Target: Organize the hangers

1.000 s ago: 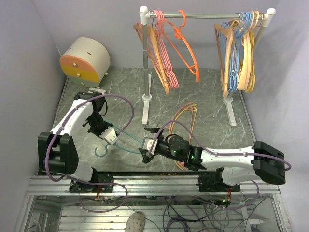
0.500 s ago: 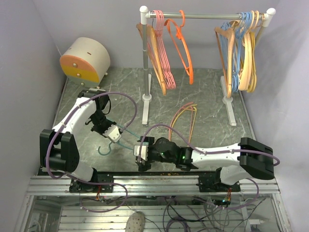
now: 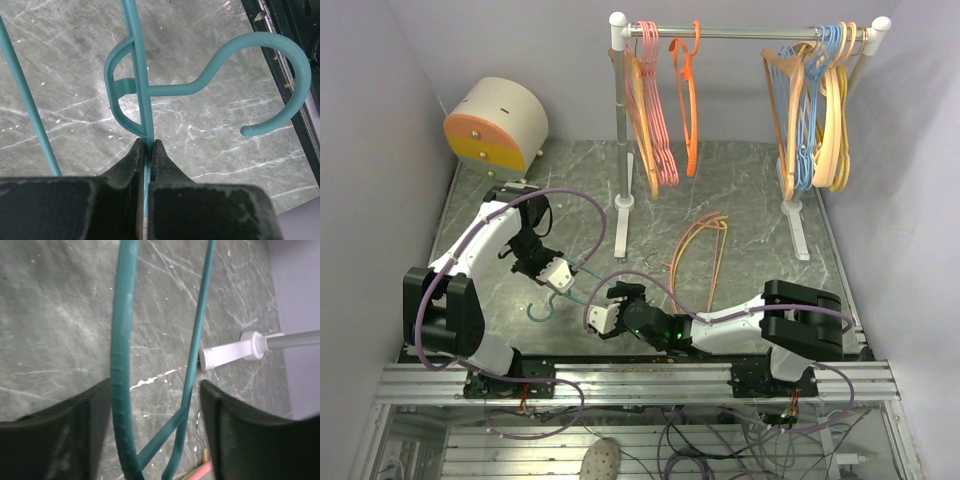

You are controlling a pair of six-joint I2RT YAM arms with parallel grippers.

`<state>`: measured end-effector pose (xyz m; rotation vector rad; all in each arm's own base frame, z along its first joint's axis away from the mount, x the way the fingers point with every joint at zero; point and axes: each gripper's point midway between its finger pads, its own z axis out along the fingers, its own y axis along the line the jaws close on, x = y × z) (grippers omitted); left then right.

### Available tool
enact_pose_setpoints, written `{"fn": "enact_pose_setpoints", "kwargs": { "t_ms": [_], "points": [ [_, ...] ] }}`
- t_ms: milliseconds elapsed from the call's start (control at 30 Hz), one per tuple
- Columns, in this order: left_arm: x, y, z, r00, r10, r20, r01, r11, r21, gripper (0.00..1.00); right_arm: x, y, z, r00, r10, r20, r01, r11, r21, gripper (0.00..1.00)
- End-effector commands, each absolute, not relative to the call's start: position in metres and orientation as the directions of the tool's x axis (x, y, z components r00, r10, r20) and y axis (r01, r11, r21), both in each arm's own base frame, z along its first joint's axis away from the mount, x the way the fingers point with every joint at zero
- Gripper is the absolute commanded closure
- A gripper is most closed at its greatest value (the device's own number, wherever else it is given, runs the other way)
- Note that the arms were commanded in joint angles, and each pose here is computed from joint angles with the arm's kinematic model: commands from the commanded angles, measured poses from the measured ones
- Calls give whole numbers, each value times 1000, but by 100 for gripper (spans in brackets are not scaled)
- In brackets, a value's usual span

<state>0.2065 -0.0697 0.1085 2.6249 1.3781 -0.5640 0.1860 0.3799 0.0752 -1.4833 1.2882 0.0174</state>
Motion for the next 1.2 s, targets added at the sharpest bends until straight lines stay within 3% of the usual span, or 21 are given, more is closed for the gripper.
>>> {"fn": "enact_pose_setpoints", "kwargs": {
  "t_ms": [0,67,133,267,333,367,400,433,633,767,900,1067,1167],
  "points": [
    [202,-81,117,511,748,-424,812,-582,-47,93,202,386,107,410,-645,-645,-607,334,-721,47],
    [202,-82,118,509,747,-427,814,-580,-44,93,202,386,111,410,-639,-650,-604,343,-719,67],
    [202,-84,120,506,747,-430,818,-575,-36,93,201,385,116,402,-629,-666,-609,359,-707,100],
    [205,-96,131,463,760,-456,852,-524,-9,90,193,377,127,369,-580,-726,-646,401,-649,100],
    [210,-103,142,417,778,-470,882,-471,3,60,186,370,127,335,-572,-749,-673,411,-615,100],
    [213,-105,148,397,789,-470,896,-444,12,39,182,367,126,314,-565,-763,-691,415,-592,100],
    [216,-107,154,386,796,-466,905,-425,23,5,178,364,127,291,-556,-779,-706,424,-567,100],
    [221,-110,162,381,802,-459,911,-409,42,0,173,360,130,268,-539,-798,-725,433,-536,100],
    [273,-126,234,340,838,-427,937,-261,233,1,150,337,140,159,-432,-888,-780,496,-381,100],
    [316,-132,303,271,860,-432,903,-71,424,1,138,324,144,58,-405,-913,-802,525,-284,100],
    [335,-123,340,173,890,-422,856,76,511,1,132,308,139,-71,-409,-910,-793,576,-197,100],
    [366,-109,373,-44,855,-516,707,392,589,1,143,284,140,-141,-368,-919,-706,688,-167,100],
    [393,-91,406,-168,731,-662,451,654,608,1,152,270,148,-177,-280,-944,-626,772,-111,100]
  ]
}}
